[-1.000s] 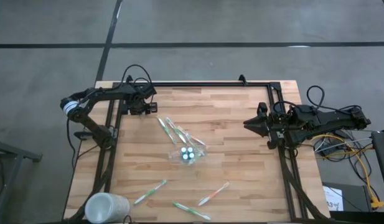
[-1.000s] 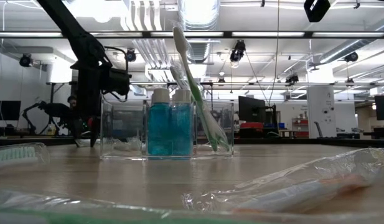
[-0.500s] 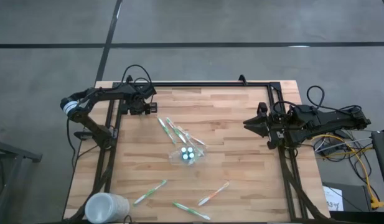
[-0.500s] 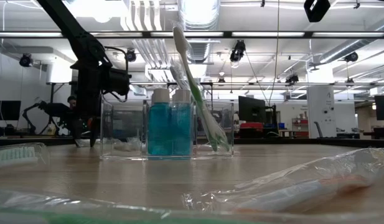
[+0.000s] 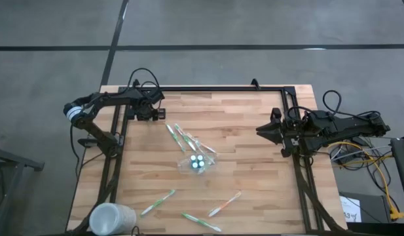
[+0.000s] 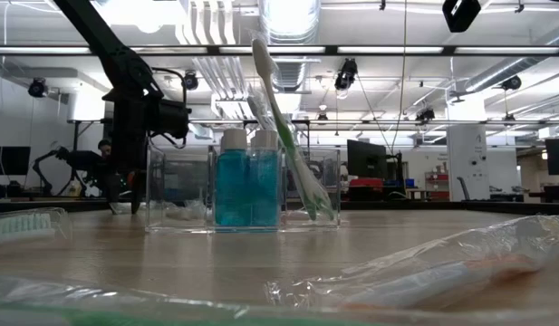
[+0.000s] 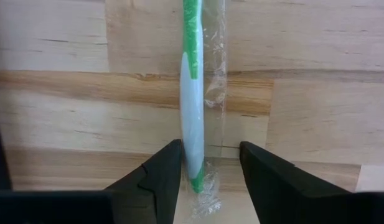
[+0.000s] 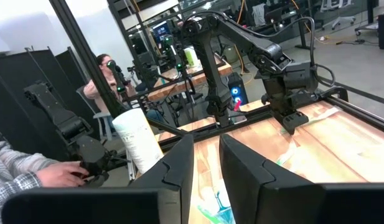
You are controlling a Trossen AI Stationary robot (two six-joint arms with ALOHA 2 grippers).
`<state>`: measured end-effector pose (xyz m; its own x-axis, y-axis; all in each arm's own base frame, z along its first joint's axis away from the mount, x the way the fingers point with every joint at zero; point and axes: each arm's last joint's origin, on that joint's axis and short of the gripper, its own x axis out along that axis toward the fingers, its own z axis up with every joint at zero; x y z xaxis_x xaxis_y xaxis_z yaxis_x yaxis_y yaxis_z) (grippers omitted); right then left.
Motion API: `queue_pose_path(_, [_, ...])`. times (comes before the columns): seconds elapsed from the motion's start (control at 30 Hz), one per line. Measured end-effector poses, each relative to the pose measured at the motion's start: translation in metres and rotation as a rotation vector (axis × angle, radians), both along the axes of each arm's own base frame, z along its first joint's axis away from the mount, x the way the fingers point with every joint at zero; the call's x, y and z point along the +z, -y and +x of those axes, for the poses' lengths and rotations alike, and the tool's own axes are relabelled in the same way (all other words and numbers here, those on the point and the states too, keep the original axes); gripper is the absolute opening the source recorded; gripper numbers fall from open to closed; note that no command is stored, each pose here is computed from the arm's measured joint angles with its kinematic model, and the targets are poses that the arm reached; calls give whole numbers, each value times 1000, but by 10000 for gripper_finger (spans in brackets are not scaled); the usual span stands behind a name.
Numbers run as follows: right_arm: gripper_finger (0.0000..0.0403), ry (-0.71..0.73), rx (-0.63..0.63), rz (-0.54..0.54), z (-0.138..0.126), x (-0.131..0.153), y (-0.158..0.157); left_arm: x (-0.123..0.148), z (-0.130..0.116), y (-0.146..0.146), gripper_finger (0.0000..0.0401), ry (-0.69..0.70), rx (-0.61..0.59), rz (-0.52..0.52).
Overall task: Pick & Place toothbrushing station
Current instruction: Move the green toothbrush on the table
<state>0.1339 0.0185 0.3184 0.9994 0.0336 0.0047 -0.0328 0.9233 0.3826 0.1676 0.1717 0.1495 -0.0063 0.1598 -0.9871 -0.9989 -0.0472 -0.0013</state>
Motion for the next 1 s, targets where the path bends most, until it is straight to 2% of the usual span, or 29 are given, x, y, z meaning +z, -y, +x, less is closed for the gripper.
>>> queue_pose_path(0.13, [81,0,0,0,0,0,0,0,0,0,156,2,-9,-2])
queue_pose_path(0.33, [84,0,1,0,0,0,0,0,0,0,107,10,34,-1])
queue_pose_path(0.63, [70,0,0,0,0,0,0,0,0,0,45,2,21,3])
queue_pose_path(0.73, [68,0,1,0,0,0,0,0,0,0,37,3,-9,-3])
queue_pose_path(1.0, [77,0,0,0,0,0,0,0,0,0,47,14,28,-8])
